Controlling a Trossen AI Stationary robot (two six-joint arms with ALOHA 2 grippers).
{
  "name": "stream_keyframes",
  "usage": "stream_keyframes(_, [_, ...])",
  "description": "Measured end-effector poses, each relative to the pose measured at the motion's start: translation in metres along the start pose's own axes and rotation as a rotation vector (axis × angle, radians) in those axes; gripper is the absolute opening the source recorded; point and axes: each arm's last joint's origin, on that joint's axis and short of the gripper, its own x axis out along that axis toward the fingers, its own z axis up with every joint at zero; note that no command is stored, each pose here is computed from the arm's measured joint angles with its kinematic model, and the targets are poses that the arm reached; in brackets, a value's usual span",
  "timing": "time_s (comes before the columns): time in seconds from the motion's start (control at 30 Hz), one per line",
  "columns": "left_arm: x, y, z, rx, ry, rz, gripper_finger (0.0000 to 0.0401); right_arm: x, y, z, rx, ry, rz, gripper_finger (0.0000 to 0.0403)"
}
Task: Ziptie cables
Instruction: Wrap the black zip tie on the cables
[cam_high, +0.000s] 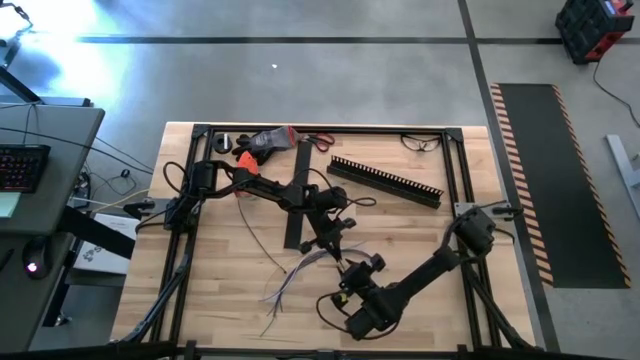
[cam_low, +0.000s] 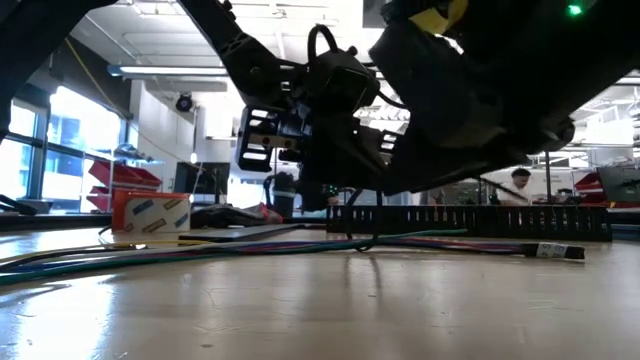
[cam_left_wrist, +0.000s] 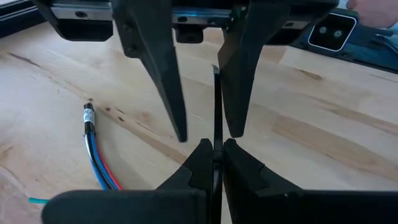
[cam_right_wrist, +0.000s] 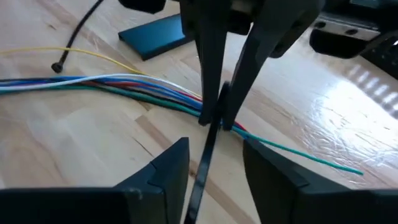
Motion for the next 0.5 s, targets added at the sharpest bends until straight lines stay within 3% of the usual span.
stream_keyframes(0.5, [-0.0002, 0.0001, 0.0001, -0.001, 0.001, 0.001, 0.0005, 0.0018, 0.0010, 0.0024, 0.017, -0.030, 0.000, 0.0013])
